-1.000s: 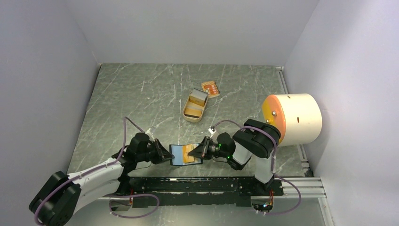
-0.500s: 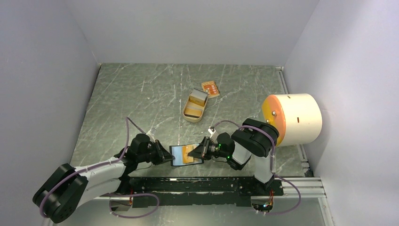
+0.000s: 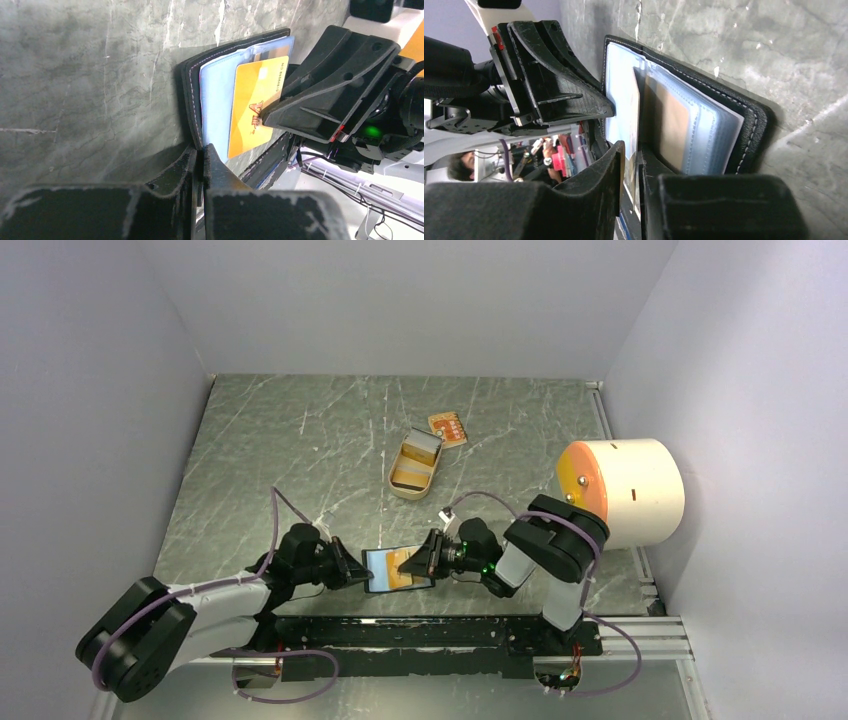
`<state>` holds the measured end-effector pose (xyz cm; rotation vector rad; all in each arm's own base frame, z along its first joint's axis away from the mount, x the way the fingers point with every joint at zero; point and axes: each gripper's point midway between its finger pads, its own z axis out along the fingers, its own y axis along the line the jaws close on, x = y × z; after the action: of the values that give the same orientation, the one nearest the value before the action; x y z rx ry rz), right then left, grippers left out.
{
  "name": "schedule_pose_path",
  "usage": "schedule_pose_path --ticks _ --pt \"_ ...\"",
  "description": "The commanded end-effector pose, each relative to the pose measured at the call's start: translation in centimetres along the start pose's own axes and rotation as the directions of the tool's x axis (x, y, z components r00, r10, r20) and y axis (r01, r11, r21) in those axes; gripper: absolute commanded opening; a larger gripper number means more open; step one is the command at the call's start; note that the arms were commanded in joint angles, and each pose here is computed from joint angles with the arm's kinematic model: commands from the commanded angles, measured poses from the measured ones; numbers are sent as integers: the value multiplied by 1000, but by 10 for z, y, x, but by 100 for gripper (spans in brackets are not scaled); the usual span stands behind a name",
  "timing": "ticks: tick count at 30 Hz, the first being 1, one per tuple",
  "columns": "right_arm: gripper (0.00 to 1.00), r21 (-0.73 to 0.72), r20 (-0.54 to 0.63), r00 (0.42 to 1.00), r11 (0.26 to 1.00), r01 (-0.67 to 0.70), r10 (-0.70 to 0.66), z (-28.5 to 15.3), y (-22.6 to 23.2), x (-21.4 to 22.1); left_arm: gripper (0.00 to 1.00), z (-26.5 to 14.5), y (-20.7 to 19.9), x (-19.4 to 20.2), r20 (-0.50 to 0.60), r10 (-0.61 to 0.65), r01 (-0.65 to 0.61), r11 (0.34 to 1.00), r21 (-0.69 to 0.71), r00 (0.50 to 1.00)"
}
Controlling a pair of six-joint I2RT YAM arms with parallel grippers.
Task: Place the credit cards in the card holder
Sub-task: Insert the credit card into the card holder.
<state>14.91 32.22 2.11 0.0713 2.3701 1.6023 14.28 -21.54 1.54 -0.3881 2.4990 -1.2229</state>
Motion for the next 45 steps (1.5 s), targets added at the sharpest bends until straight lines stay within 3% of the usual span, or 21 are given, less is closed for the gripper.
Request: schedule_pose_path --ticks 1,8,13,17,19,21,22,34,41,45 --pt "22 139 -23 998 988 67 -65 -8 -27 -2 9 -2 -9 -1 -1 22 -22 999 43 1000" --pt "28 177 -42 992 976 125 -119 -10 -22 -10 9 -4 -9 -3 16 27 -28 999 38 1000" --pt "12 167 -36 993 979 120 -116 -10 -22 -11 9 -2 -3 -1 0 23 -23 1000 16 1000" --pt "0 155 -27 994 982 112 -109 -12 -20 -15 22 -2 2 1 -6 19 -19 1000 -7 1000" --pt "5 144 -31 994 983 112 -109 -12 -18 -16 24 -2 1 1 -4 16 -16 1000 -6 1000" --pt "25 137 -40 993 983 119 -115 -12 -15 -16 24 -3 0 0 1 19 -19 1000 1 1000" --pt "27 138 -39 992 983 122 -118 -13 -15 -16 24 -4 -1 0 2 18 -18 1000 2 1000" --pt "28 163 -37 990 977 137 -133 -16 -16 -21 18 -5 -4 -1 7 22 -22 1000 16 1000" --pt "28 169 -27 990 976 140 -138 -20 -17 -24 24 -6 -2 0 8 19 -19 1000 12 1000" --pt "14 167 -33 989 975 146 -142 -19 -17 -24 20 -6 -4 -1 12 19 -19 1000 18 1000"
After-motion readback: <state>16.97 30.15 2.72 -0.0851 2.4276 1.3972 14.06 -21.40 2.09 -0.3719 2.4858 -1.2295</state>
